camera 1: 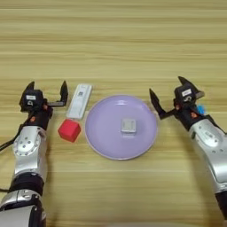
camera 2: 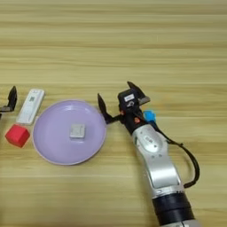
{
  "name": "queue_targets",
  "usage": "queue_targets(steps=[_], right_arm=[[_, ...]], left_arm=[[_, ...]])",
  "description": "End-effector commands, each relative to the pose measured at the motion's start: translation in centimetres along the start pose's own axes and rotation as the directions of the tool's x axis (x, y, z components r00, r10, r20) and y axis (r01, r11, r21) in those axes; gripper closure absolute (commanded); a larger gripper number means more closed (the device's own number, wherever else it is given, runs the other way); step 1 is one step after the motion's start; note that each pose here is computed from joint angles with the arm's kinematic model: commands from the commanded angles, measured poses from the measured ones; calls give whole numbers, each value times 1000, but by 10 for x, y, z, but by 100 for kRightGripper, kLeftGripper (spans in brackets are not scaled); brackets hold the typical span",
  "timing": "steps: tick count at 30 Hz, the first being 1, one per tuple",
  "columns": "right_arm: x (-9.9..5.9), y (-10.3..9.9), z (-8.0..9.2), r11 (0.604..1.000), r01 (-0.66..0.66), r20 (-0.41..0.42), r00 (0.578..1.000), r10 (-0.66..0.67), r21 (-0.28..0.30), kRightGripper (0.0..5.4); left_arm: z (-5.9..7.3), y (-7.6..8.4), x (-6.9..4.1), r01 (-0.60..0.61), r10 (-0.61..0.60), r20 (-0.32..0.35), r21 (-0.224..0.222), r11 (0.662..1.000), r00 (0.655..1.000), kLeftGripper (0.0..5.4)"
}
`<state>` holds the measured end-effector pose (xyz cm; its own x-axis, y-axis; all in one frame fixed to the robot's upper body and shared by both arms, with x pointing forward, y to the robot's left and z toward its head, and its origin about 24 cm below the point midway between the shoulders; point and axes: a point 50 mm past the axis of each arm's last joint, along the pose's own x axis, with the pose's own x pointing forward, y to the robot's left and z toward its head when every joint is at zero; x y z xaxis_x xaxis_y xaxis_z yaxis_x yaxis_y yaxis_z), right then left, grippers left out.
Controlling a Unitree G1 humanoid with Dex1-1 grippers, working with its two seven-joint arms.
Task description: Move the objects on the table
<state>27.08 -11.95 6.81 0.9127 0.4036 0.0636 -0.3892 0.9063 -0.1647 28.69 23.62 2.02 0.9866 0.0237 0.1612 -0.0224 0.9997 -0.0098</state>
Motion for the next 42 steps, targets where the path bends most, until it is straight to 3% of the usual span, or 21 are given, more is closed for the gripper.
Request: queue_targets(steps=[1,19,29,42], right_arm=[[1,17,1,994,-106,-21,994,107,23,0],[-8,29,6,941,-338,-98,937,335,-11,0],[-17,38,9,873,-486,-167,857,487,47,0],[-5,52,-1,822,-570,-244,794,556,19,0]], left_arm=[[-1,-2,-1,-6,6,4,-1,1000,1000,3],[-2,-8,-3,-10,10,5,-4,1000,1000,3],[-2,-9,-3,-12,12,5,-3,1000,1000,3],[-2,-10,-4,-13,13,4,-3,1000,1000,3]])
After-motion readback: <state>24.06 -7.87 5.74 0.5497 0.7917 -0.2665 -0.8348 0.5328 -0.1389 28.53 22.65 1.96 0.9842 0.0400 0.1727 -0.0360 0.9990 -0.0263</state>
